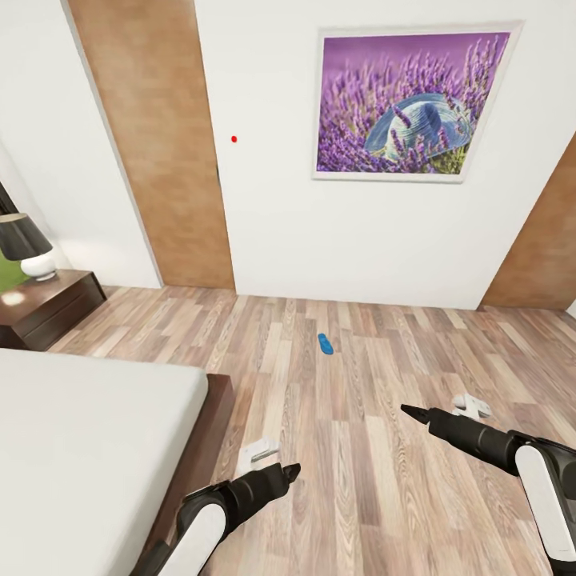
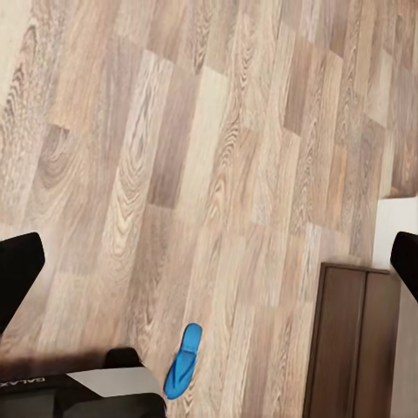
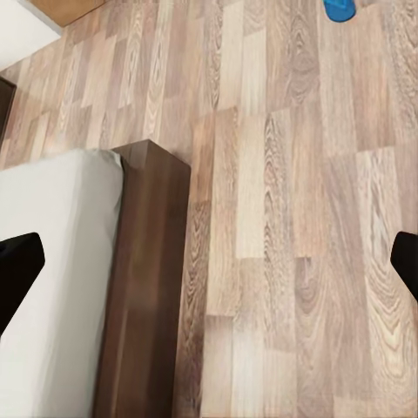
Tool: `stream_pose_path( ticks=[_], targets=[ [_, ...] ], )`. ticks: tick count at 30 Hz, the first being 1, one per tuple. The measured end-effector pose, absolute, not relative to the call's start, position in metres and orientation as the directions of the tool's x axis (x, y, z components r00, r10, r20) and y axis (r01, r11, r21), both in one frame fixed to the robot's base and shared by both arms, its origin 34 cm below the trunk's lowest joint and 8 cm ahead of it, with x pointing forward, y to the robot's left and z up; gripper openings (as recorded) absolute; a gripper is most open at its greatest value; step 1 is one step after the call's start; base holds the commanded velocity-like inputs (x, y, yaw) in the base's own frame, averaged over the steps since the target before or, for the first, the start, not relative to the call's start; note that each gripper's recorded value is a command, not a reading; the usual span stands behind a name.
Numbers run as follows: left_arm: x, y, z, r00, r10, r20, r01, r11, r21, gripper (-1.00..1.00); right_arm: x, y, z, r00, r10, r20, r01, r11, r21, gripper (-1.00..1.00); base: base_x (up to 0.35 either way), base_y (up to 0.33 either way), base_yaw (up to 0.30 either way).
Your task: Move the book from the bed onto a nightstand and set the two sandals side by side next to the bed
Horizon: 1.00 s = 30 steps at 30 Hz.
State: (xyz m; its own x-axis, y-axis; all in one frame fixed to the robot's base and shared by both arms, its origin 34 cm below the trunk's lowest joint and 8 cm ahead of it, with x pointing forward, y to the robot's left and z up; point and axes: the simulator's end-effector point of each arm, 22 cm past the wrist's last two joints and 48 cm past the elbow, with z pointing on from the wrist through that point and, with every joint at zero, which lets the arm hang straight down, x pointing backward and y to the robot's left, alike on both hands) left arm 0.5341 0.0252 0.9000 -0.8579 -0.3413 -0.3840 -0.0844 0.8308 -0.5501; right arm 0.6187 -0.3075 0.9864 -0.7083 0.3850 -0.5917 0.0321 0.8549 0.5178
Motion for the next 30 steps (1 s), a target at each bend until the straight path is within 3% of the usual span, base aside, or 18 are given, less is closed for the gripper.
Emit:
stream_pose_path(
  ticks=[30],
  targets=[
    [0.5344,0.0247,0.9004,-0.857,-0.342,-0.384,-0.084,0.830,-0.551,1.00,0.6188,-0.3077,0.9865,-0.708,0.386,-0.592,0.033,0.855,0.518,1.00,0.341,0.000,0.000]
  ],
)
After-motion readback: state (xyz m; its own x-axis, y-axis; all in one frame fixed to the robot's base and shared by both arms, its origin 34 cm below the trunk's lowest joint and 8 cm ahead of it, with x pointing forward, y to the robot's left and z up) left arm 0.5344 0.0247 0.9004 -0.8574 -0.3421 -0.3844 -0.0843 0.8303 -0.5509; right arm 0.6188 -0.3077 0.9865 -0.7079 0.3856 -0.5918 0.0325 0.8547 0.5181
